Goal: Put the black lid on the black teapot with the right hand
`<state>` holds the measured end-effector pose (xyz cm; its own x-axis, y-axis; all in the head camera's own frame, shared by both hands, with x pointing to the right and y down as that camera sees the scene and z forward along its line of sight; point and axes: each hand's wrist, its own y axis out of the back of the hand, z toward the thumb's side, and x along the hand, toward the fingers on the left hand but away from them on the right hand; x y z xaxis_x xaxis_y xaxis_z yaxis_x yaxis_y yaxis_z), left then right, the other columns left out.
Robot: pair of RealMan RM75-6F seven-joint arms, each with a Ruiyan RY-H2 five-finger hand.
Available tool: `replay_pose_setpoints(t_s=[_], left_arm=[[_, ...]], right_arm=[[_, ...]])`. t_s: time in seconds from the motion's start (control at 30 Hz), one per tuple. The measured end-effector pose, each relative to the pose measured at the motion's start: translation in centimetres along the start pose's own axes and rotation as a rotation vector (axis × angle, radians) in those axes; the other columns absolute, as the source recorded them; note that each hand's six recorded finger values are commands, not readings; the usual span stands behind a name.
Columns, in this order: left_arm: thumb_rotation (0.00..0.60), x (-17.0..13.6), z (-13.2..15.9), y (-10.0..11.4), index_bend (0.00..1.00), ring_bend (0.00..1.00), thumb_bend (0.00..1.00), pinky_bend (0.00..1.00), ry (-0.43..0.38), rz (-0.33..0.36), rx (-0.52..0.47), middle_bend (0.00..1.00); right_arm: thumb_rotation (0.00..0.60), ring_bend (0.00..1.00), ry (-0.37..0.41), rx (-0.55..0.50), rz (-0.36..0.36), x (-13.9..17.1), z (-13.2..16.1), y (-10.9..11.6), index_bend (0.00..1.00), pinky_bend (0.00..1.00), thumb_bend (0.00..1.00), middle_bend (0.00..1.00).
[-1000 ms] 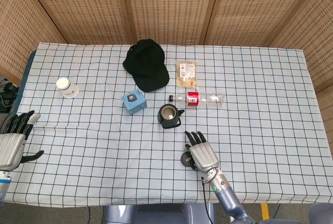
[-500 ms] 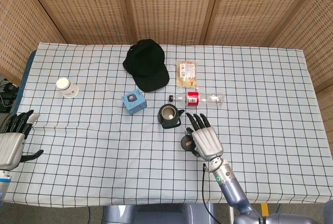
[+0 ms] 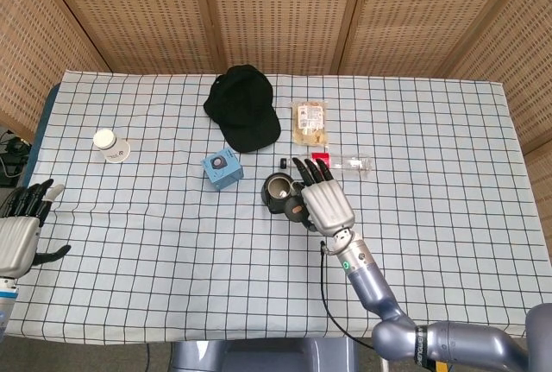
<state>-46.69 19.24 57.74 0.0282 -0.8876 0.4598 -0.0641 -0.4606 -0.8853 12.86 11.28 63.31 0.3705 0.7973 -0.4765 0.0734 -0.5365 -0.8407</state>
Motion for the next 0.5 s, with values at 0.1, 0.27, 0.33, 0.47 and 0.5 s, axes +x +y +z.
replay_pose_setpoints(t_s=[0.1,0.27,0.33,0.47,0.5], left_arm=[[0.600,0.2,-0.1,0.0,0.00,0.00,0.06,0.00,0.002,-0.003,-0.003,0.00],[0.600,0.6,-0.2,-0.2,0.00,0.00,0.06,0.00,0.006,-0.015,-0.008,0.00],[0.600,0.7,-0.3,-0.2,0.00,0.00,0.06,0.00,0.009,-0.018,-0.009,0.00],[0.600,1.1,-0.4,-0.2,0.00,0.00,0.06,0.00,0.014,-0.018,-0.008,0.00],[0.600,1.1,-0.4,-0.2,0.00,0.00,0.06,0.00,0.014,-0.018,-0.009,0.00]], right_arm=[[0.600,0.00,-0.002,-0.005,0.005,-1.2,0.1,-0.2,0.48,0.00,0.35,0.05],[0.600,0.00,-0.001,-0.010,0.010,-2.9,0.6,-0.6,0.48,0.00,0.35,0.05],[0.600,0.00,0.003,-0.011,0.015,-3.8,1.0,-0.8,0.48,0.00,0.35,0.05],[0.600,0.00,0.012,-0.009,0.020,-4.9,1.6,-1.1,0.48,0.00,0.35,0.05],[0.600,0.00,0.013,-0.007,0.023,-5.3,1.8,-1.2,0.48,0.00,0.35,0.05]])
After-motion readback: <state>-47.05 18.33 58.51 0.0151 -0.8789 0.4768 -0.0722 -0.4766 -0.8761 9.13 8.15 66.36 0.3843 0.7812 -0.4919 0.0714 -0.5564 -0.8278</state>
